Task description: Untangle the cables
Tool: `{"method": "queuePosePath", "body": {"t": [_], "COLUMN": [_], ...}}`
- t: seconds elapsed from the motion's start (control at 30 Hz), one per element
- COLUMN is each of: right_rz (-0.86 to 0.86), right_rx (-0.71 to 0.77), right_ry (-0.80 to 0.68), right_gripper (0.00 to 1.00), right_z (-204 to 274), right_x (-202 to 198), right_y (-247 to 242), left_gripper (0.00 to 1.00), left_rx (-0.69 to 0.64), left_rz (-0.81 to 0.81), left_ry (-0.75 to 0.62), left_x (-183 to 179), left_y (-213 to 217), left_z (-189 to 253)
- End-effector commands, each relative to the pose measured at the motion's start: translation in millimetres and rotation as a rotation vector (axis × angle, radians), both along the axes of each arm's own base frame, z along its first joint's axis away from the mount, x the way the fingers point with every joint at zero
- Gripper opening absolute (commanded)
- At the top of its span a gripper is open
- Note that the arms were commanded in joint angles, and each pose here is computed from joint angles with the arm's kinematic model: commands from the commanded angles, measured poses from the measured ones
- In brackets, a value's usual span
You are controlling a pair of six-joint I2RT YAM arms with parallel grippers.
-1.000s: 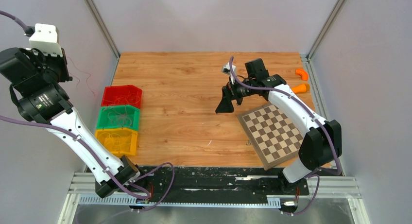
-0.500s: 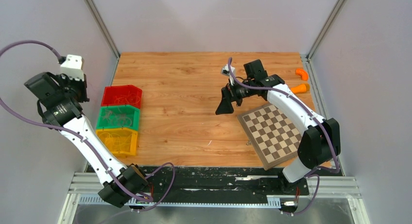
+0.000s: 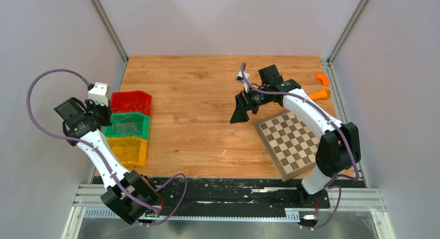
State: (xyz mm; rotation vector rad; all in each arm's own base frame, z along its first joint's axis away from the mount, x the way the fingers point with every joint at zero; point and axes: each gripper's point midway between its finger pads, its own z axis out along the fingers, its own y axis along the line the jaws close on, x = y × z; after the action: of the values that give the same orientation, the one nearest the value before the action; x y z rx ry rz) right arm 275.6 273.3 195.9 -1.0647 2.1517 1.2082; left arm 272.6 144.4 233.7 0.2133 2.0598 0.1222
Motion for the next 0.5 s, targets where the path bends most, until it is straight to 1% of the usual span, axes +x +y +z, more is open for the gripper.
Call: {"method": "queuePosePath", "body": {"t": [0.0, 0.1, 0.23, 0.33, 0.47], "right_rz": [0.015, 0.016, 0.014, 0.014, 0.014], "right_rx": [0.006, -0.001, -0.009, -0.013, -0.017], "right_ry": [-0.018, -0.013, -0.006, -0.001, 0.009], "right_gripper": [1.0, 1.0, 1.0, 1.0, 1.0], "right_z": [3, 0, -3, -5, -7], "right_x": [0, 0, -1, -1, 0], "right_y": [2, 2, 1, 1, 1], "left_gripper": [0.0, 0.0, 0.0, 0.0, 0.0], "left_rx": [0.077, 0.082, 0.131, 0.14, 0.156], "left_rz": [-0.052, -0.066, -0.067, -0.059, -0.024], "left_ry": [-0.062, -0.028, 0.013, 0.046, 0.085], "left_x": [10, 10, 8, 6, 6], "left_y": [6, 8, 17, 22, 35], "left_z": [-3, -27, -55, -74, -89]}}
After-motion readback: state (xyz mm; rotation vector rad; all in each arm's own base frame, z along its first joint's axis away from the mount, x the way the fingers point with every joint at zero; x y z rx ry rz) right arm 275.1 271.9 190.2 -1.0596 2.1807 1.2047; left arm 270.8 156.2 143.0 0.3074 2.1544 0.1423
